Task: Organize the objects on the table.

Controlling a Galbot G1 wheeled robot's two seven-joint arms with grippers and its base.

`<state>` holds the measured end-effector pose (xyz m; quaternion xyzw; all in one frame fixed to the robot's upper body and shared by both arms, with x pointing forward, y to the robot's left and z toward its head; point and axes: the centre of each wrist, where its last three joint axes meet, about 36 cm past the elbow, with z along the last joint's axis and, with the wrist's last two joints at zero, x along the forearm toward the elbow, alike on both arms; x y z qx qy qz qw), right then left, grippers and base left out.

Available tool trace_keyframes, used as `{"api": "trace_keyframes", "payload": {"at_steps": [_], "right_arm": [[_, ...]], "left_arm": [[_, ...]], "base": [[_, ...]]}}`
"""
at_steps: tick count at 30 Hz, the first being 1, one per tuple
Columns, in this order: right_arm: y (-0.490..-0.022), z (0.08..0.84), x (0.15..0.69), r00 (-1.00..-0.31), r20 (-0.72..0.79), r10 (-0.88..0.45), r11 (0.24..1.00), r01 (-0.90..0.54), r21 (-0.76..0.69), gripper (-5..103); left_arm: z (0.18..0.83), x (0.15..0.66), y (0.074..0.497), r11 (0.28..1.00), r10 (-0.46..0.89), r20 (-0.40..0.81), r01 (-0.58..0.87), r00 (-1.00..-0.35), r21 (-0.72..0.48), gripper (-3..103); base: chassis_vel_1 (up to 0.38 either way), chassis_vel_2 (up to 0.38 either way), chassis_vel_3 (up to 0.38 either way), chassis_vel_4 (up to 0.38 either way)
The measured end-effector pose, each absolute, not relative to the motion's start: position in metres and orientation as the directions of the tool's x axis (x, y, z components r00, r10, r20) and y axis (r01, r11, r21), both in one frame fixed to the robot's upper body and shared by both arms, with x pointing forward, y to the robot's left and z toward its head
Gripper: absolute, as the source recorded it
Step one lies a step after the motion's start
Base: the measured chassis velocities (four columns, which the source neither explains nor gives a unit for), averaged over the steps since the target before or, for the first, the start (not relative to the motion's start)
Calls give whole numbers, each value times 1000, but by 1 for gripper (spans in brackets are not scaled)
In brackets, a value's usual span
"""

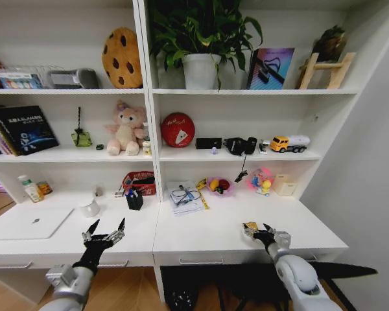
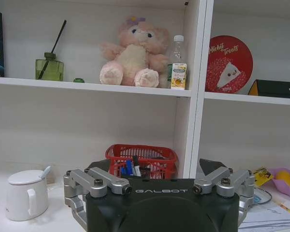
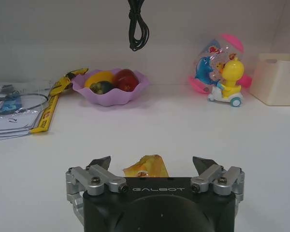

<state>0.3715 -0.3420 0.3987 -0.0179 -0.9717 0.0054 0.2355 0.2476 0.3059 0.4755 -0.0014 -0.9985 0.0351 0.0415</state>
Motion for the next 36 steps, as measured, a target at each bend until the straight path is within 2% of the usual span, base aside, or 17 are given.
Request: {"api": "trace_keyframes", "payload": {"at_steps": [1,4,5,7,8,9,10,12,15,17,18,20,21,23,24,26,36], "right_arm": [[-342,399,371,-888,458,37,999,32,-19,98],[-343,400,375,-883,468,21,1000,23,-3,83],[-343,400,375,-883,468,21,1000,23,-3,83],[-344,399,375,-881,473,17,1000,21,3,73],[-344,399,375,-880,475,17,1000,21,3,73],[-344,398,376,-879,477,18,1000,22,4,62],[-344,398,376,-879,477,18,1000,22,4,62],[-345,397,377,-877,480,21,999,30,12,51],[-345,396,377,-876,481,22,999,33,14,45],[-346,394,378,-876,482,25,999,37,15,35],[-346,394,378,-876,482,25,999,37,15,35],[-346,393,378,-876,482,25,999,39,18,23],[-346,393,378,-876,482,25,999,39,18,23],[-347,393,378,-877,479,26,999,39,16,13],[-347,393,378,-877,479,26,999,39,16,13],[-348,395,376,-885,465,26,1000,31,3,3],[-325,455,352,-954,300,-21,997,-41,-61,0]], "left_arm": [[475,248,306,998,6,83,0,-997,-70,100],[475,248,306,998,6,83,0,-997,-70,100],[475,248,306,998,6,83,0,-997,-70,100],[475,248,306,998,6,83,0,-997,-70,100],[475,248,306,998,6,83,0,-997,-70,100],[475,248,306,998,6,83,0,-997,-70,100],[475,248,306,998,6,83,0,-997,-70,100],[475,248,306,998,6,83,0,-997,-70,100],[475,248,306,998,6,83,0,-997,-70,100],[475,248,306,998,6,83,0,-997,-70,100],[475,248,306,998,6,83,0,-997,-70,100],[475,248,306,998,6,83,0,-997,-70,100],[475,248,306,998,6,83,0,-997,-70,100],[475,248,306,998,6,83,0,-997,-70,100],[475,248,306,998,6,83,0,-997,-70,100],[475,248,306,998,6,83,0,-997,-70,100],[475,248,306,998,6,83,0,-997,-70,100]], "base": [[0,0,0,0],[0,0,0,0],[0,0,0,0],[0,0,0,0],[0,0,0,0],[0,0,0,0],[0,0,0,0],[0,0,0,0],[0,0,0,0],[0,0,0,0],[0,0,0,0],[0,0,0,0],[0,0,0,0],[0,0,0,0],[0,0,0,0],[0,0,0,0],[0,0,0,0]]}}
